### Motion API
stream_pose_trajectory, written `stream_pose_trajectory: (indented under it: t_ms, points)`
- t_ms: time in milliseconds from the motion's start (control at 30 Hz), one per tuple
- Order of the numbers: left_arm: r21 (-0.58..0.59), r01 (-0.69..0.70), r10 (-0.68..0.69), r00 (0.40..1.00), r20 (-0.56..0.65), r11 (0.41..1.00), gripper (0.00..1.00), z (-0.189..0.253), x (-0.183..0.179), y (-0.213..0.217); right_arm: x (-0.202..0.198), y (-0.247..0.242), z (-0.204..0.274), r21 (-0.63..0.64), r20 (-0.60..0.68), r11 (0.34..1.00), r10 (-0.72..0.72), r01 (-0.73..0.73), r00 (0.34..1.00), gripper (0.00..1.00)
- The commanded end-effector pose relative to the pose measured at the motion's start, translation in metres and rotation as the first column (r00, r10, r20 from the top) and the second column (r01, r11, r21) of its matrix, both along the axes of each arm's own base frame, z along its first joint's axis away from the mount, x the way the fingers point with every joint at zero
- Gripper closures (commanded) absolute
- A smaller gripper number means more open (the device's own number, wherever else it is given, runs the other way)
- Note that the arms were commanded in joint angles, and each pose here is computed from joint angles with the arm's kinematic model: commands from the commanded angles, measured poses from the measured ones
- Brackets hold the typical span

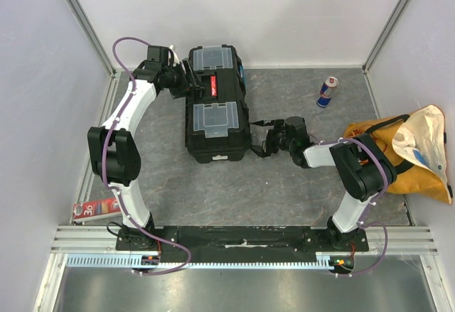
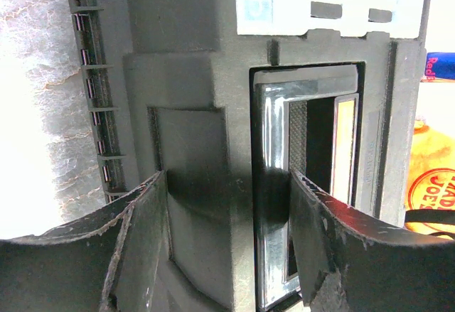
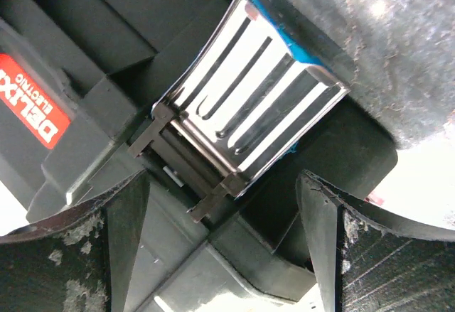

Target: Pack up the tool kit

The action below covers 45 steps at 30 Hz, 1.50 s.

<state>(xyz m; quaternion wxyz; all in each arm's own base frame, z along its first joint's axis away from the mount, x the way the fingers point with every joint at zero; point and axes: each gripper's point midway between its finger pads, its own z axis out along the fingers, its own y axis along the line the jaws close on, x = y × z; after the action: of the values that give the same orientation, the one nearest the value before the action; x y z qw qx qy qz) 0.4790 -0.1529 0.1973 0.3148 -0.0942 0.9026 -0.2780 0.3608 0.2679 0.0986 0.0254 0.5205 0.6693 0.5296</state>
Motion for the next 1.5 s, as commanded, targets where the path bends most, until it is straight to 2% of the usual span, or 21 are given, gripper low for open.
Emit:
stream_pose_trajectory:
  t_ms: [0,267,467,567,733,867,1067,1367,1467]
  points:
    - [-0.007,0.002,-0.002,0.999,0.039,1.0,0.31,0.018,0.002,0.009,0.01,0.003,-0.004,-0.031,0.027,0.999,-0.008,0.009,1.0,0.11]
    - [0.005,0.009,-0.009,0.999,0.041,1.0,0.31,0.02,-0.003,0.01,0.017,-0.025,-0.016,-0.199,0.103,0.978,-0.041,0.061,0.994,0.16]
    - [0.0,0.019,-0.019,1.0,0.023,1.0,0.31,0.013,-0.007,0.009,0.031,-0.043,-0.007,-0.266,0.185,0.957,-0.07,0.119,0.98,0.15]
    - [0.0,0.023,-0.023,1.0,0.022,1.0,0.31,0.013,-0.008,0.008,0.031,-0.043,-0.002,-0.238,0.192,0.964,-0.075,0.121,0.978,0.15]
    - [0.005,0.015,-0.015,0.999,0.029,1.0,0.31,0.016,-0.008,0.01,0.015,-0.031,-0.006,-0.171,0.074,0.983,-0.056,0.068,0.996,0.1]
    - [0.001,0.012,-0.012,1.0,0.026,1.0,0.31,0.016,-0.009,0.01,0.008,-0.027,-0.003,-0.151,0.013,0.984,-0.096,0.097,0.995,0.02]
    - [-0.002,0.009,-0.009,1.0,0.019,1.0,0.32,0.014,-0.011,0.01,0.012,-0.015,-0.003,-0.053,-0.038,0.986,-0.157,0.155,0.987,0.02]
    - [0.006,0.006,-0.006,1.0,0.025,1.0,0.32,0.016,-0.013,0.012,0.025,-0.008,-0.005,0.017,-0.053,0.971,-0.238,0.239,0.97,0.02]
    - [0.006,0.006,-0.006,1.0,0.026,1.0,0.32,0.016,-0.013,0.012,0.033,-0.009,-0.007,0.004,-0.043,0.965,-0.261,0.262,0.964,0.02]
